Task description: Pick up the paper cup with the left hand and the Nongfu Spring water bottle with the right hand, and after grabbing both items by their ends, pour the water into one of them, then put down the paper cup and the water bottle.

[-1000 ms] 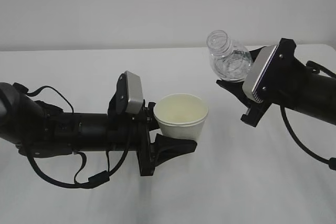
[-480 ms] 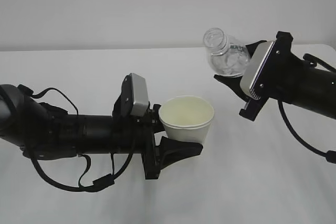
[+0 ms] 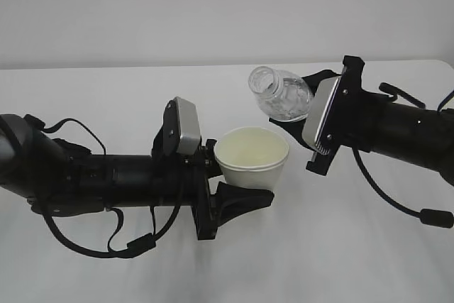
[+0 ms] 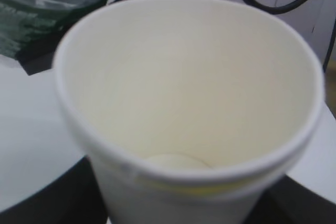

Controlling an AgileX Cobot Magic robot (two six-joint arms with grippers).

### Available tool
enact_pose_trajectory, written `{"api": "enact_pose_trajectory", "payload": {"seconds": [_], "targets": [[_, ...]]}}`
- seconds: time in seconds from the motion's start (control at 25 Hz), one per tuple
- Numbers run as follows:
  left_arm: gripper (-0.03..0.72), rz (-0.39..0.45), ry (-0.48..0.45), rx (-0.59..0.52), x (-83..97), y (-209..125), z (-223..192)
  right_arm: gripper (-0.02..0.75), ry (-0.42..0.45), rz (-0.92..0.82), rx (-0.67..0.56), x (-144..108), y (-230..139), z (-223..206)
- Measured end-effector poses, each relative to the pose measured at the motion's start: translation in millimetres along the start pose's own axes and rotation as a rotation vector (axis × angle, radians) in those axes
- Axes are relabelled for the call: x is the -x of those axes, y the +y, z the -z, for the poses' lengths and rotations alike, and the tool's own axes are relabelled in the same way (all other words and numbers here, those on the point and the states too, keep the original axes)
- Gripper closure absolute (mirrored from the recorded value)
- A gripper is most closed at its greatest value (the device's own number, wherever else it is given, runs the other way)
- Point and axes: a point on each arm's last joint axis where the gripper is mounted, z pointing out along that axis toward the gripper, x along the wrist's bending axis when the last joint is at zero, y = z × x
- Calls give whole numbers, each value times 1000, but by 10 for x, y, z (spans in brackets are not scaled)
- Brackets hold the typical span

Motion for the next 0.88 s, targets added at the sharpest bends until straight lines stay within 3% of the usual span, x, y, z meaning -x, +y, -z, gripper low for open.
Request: {"api": "enact_pose_trajectory", "payload": {"seconds": [0.44,0.88], "targets": [[232,6,12,5,-11,4,0,289,-29,66,-9,30,-3,-5],[232,-17,-34,-14,31,-13,0,289,-79,115,-46,77,-33,-2]]}}
